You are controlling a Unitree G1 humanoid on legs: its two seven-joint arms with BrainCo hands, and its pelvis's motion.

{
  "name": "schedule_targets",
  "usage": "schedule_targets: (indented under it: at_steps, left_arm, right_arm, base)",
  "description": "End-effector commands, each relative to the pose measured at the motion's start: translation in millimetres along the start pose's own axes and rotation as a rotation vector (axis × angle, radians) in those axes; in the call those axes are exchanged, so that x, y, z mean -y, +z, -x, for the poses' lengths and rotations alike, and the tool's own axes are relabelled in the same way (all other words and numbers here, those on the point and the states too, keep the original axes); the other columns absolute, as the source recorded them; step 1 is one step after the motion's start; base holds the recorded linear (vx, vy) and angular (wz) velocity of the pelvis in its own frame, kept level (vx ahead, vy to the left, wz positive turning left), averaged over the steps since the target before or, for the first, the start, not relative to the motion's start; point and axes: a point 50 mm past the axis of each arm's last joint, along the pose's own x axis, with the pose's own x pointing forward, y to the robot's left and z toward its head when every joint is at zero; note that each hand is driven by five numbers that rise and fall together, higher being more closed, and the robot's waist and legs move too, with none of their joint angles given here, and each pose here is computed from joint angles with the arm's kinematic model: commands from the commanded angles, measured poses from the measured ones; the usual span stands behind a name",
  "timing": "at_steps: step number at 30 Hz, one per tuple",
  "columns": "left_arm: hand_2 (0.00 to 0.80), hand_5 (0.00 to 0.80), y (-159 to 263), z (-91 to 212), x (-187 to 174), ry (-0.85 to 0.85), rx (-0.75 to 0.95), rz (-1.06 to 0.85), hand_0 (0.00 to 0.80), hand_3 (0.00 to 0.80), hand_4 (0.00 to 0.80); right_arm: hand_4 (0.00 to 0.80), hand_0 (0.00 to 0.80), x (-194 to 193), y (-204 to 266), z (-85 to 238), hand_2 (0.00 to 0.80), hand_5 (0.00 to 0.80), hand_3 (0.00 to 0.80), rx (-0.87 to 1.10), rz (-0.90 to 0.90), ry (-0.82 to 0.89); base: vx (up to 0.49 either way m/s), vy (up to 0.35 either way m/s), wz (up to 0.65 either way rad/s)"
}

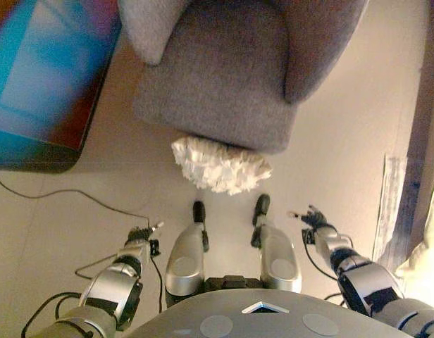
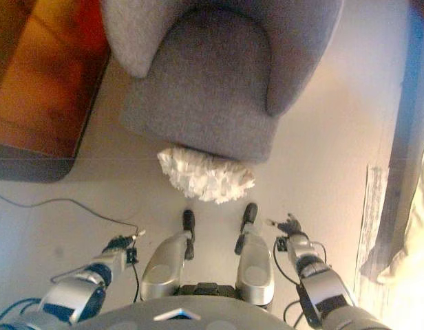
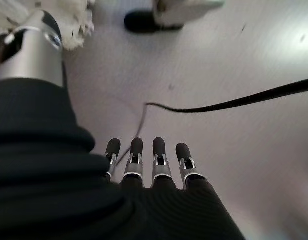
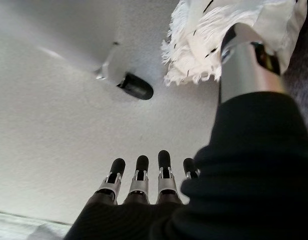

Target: Pick up the cushion and take it to the sofa

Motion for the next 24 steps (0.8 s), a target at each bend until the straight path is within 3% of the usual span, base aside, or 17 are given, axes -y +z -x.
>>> schedule_targets:
  at_steps: [1,11,16,24]
  left_arm:
    - [0.000,0.000,28.9,-1.1,-8.0,0.089,0.087,0.073,0.000,0.000,0.000]
    - [0.000,0.000,114.1,13.3,-7.9,0.105,0.358,0.183,0.000,0.000,0.000]
    - [0.000,0.000,147.5,27.9,2.7,0.029,0.529,0.205,0.000,0.000,0.000]
    - [0.000,0.000,211.9,58.5,-2.9,0.055,0.753,0.266,0.000,0.000,0.000]
  right_arm:
    - [0.000,0.000,2.5,37.7,-1.7,0.000,0.000,0.000,0.138,0.036,-0.056]
    - [0.000,0.000,35.9,117.8,2.0,0.000,0.000,0.000,0.389,0.039,-0.178]
    - [0.000,0.000,49.5,156.3,9.9,0.000,0.000,0.000,0.502,0.053,-0.238]
    - [0.000,0.000,65.5,212.0,28.0,0.000,0.000,0.000,0.644,0.087,-0.320]
  base:
    - [-0.107,0.111,-0.08]
    - [-0.091,-0.018,-0.05]
    - [-0.068,0.015,-0.01]
    - [-0.021,0.032,-0.05]
